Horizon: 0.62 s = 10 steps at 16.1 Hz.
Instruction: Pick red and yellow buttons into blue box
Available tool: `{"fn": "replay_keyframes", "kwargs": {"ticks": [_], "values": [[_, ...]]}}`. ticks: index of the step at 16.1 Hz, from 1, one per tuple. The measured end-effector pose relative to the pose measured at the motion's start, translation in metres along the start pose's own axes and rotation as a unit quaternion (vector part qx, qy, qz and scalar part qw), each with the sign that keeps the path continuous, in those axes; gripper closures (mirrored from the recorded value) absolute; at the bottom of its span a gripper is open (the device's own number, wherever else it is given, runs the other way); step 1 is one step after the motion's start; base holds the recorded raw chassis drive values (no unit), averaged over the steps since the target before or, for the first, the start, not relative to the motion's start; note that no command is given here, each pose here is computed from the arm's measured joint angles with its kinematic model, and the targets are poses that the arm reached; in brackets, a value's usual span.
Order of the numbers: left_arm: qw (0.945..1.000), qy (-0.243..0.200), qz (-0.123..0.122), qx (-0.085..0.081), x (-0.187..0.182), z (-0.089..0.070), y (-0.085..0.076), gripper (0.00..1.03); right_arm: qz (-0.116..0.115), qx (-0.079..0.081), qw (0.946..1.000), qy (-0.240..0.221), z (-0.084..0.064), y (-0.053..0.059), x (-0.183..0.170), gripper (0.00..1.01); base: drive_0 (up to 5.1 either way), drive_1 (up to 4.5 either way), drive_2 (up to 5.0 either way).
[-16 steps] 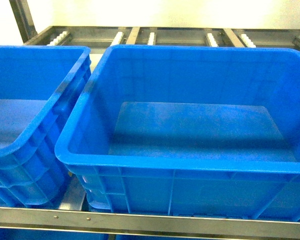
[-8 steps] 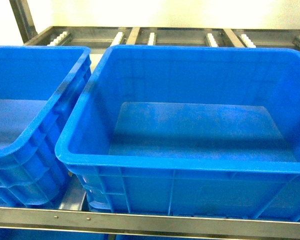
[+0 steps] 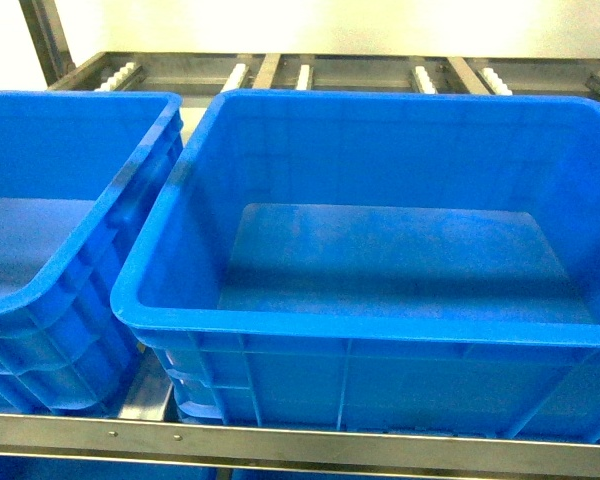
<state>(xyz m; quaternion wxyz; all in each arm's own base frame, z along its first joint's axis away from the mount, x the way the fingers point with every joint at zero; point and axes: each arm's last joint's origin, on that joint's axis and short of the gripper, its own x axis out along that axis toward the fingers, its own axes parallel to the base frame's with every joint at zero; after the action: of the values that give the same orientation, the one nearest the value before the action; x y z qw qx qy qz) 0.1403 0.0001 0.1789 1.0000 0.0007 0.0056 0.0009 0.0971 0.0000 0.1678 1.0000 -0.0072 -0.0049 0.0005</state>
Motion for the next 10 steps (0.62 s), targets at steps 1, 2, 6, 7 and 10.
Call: {"fn": "replay_keyframes", "kwargs": {"ticks": [1,2,6,7,10], "values": [[1.0,0.0,-0.001,0.0,-0.003,-0.002,0.0,1.01,0.0,0.0,1.0,0.003,-0.001,0.0,0.0,0.99,0.0,0.0,0.0],[1.0,-0.001,-0.001,0.0,-0.006,-0.003,0.0,1.01,0.0,0.0,1.0,0.002,0.0,0.0,0.0,0.99,0.0,0.0,0.0],[1.0,-0.009,0.0,0.0,-0.015,-0.009,0.0,1.01,-0.001,0.0,1.0,0.002,0.0,0.0,0.0,0.99,0.0,0.0,0.0],[0.9999,-0.013,0.0,0.0,-0.018,-0.008,0.0,1.01,0.0,0.0,1.0,0.002,0.0,0.0,0.0,0.99,0.0,0.0,0.0],[0.9999,-0.011,0.0,0.0,-0.023,-0.008,0.0,1.01,-0.001,0.0,1.0,0.002,0.0,0.0,0.0,0.99,0.0,0.0,0.0]]}}
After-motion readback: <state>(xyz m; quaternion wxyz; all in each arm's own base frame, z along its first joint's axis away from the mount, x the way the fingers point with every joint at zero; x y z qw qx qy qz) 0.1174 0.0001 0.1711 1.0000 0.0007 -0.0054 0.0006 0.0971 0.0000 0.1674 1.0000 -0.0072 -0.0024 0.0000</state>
